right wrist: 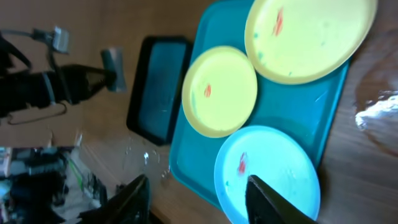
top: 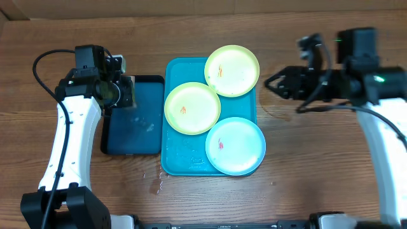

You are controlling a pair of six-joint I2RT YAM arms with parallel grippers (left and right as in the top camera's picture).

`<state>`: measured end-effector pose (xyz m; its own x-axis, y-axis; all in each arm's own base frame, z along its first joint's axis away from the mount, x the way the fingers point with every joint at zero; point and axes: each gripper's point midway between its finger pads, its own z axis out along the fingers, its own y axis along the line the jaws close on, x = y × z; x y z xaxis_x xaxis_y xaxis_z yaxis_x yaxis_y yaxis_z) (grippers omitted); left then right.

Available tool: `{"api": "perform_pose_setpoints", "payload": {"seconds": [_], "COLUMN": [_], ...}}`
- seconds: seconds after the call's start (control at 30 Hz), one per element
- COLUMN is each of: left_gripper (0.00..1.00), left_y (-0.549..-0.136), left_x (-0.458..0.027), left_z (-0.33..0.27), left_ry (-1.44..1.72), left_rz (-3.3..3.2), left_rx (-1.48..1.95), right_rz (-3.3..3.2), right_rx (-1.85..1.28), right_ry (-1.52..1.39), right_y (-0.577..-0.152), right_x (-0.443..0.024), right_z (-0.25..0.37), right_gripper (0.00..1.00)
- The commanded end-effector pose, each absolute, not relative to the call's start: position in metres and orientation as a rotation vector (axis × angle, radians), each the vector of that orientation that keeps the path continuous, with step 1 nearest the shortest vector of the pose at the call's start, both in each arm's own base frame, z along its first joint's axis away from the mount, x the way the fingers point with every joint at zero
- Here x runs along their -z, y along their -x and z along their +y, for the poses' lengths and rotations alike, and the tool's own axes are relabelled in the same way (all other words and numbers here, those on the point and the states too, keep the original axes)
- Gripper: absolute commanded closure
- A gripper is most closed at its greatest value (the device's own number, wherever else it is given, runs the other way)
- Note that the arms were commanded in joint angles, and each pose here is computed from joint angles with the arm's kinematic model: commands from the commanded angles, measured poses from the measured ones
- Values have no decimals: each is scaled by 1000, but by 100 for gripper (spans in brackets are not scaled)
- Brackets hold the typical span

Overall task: Clean dirty plates on tray and stack at the side
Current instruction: 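Reach the right gripper to the near yellow plate's rim and grip it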

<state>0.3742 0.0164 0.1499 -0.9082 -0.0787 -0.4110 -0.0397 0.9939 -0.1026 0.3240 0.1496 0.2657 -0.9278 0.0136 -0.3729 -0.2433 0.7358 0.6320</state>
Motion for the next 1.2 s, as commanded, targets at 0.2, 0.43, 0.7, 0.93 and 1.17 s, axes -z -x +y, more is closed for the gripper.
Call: {"api": "perform_pose_setpoints", "payload": {"seconds": [0.2, 0.43, 0.7, 0.93, 1.17], "left_gripper": [96, 96, 96, 96, 95], "left_y": [-378, -378, -378, -378, -378], "left_x": [-151, -151, -151, -151, -151], "left_z": [12, 11, 11, 12, 11], "left_ry": [83, 90, 93, 93, 93], "left_rz": [2700, 2702, 2702, 2701, 2701], "left_rx": [151, 153, 154, 154, 154], "right_rz": [2793, 2852, 2886, 2933, 2952], "right_rx": [-740, -574, -560, -559, -555], "right_ry": [214, 161, 162, 72, 122], "right_y": [-346, -372, -387, -392, -382], "right_x": [-183, -123, -75, -45, -29], "right_z": [200, 222, 234, 239, 251], "right_gripper": [39, 39, 40, 49, 59]}}
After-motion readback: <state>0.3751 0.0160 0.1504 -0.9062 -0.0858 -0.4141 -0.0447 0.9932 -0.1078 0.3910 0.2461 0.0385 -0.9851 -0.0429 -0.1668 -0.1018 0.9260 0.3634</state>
